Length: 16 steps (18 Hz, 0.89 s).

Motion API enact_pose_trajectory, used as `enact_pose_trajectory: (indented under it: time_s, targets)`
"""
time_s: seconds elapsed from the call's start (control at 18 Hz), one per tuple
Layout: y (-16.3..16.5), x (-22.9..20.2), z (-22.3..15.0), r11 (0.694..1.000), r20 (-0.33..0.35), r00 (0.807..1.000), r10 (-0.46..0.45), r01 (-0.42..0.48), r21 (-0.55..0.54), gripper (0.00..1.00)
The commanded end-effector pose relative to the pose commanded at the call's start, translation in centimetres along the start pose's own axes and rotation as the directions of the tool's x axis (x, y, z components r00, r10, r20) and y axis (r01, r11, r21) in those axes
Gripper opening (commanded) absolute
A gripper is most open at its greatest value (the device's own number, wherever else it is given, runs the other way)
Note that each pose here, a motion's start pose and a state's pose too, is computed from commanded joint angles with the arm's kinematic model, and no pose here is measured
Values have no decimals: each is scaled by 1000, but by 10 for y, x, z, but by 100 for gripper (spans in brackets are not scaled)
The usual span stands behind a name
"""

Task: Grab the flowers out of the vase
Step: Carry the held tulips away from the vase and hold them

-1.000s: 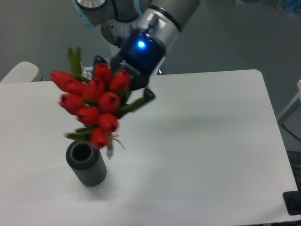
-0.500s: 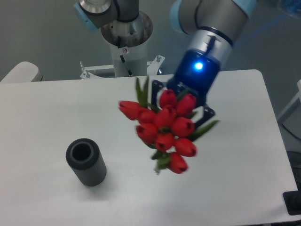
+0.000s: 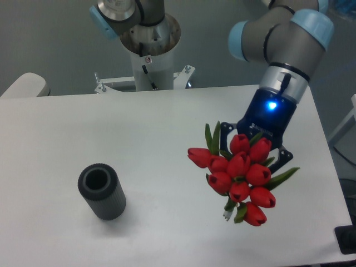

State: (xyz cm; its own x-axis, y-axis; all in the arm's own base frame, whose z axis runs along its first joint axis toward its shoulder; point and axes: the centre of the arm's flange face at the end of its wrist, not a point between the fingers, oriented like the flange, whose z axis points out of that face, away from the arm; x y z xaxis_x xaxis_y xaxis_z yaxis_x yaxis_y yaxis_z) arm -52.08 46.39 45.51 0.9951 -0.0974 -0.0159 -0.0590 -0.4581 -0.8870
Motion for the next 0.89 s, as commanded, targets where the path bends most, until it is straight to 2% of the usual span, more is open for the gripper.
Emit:
enact_pose_trajectory:
  time_s: [0.5,0.89]
  targets:
    - [16,-2,3,998,12,998,56,-56,-42,40]
    - [18,0,6,997,7,998,55,-54,-46,40]
